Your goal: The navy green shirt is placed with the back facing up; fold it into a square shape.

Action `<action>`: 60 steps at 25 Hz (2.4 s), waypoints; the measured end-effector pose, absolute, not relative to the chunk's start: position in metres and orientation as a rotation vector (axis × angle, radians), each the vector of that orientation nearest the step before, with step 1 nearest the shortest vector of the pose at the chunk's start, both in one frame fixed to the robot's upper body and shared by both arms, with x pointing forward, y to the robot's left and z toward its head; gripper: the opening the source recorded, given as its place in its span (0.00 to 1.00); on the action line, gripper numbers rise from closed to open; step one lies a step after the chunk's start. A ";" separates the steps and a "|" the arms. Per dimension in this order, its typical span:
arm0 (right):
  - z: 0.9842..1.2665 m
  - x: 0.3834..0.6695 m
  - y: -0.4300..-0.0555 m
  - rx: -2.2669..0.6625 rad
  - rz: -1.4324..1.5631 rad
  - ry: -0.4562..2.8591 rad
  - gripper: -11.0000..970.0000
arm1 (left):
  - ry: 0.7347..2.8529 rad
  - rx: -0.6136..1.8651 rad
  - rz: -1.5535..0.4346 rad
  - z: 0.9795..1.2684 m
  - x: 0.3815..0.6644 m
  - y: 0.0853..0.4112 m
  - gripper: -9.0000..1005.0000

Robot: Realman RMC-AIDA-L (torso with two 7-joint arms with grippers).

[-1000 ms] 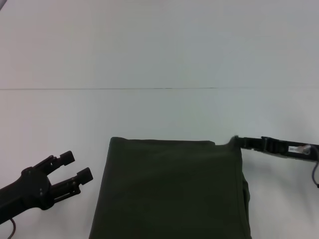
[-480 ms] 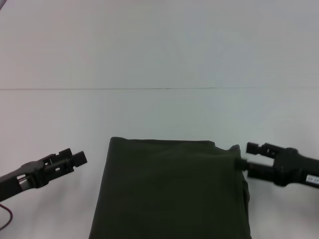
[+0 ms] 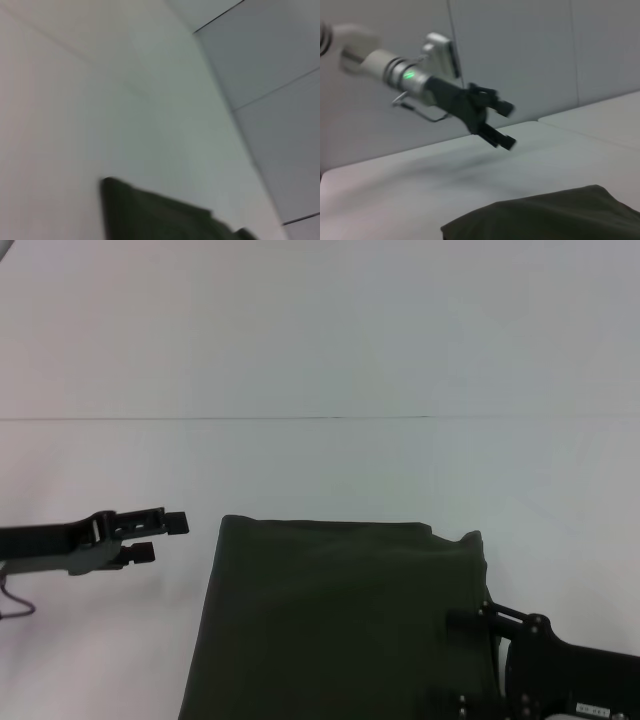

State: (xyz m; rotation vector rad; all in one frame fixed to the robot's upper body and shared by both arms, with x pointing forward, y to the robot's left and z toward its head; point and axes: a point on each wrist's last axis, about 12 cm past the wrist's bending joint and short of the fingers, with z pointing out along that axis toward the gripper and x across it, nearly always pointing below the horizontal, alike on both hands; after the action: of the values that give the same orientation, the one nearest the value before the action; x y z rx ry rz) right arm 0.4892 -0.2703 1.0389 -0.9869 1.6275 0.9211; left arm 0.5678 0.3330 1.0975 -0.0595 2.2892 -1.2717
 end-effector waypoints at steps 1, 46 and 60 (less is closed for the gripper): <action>1.037 0.486 -0.270 -1.000 0.914 1.611 0.96 | 2.359 -0.079 -1.226 1.100 0.579 0.328 0.94; 1.030 0.471 -0.276 -1.065 0.845 1.551 0.96 | 2.550 0.032 -0.913 1.079 0.622 0.236 0.93; 1.031 0.471 -0.277 -1.058 0.847 1.551 0.95 | 2.541 0.085 -0.877 1.076 0.622 0.231 0.78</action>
State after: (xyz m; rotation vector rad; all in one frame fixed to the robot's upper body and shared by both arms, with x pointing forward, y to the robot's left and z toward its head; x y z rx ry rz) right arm 0.4711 -0.2768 1.0306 -1.0578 1.5508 0.8470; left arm 0.6218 0.2310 1.0763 0.0851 2.5414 -0.8769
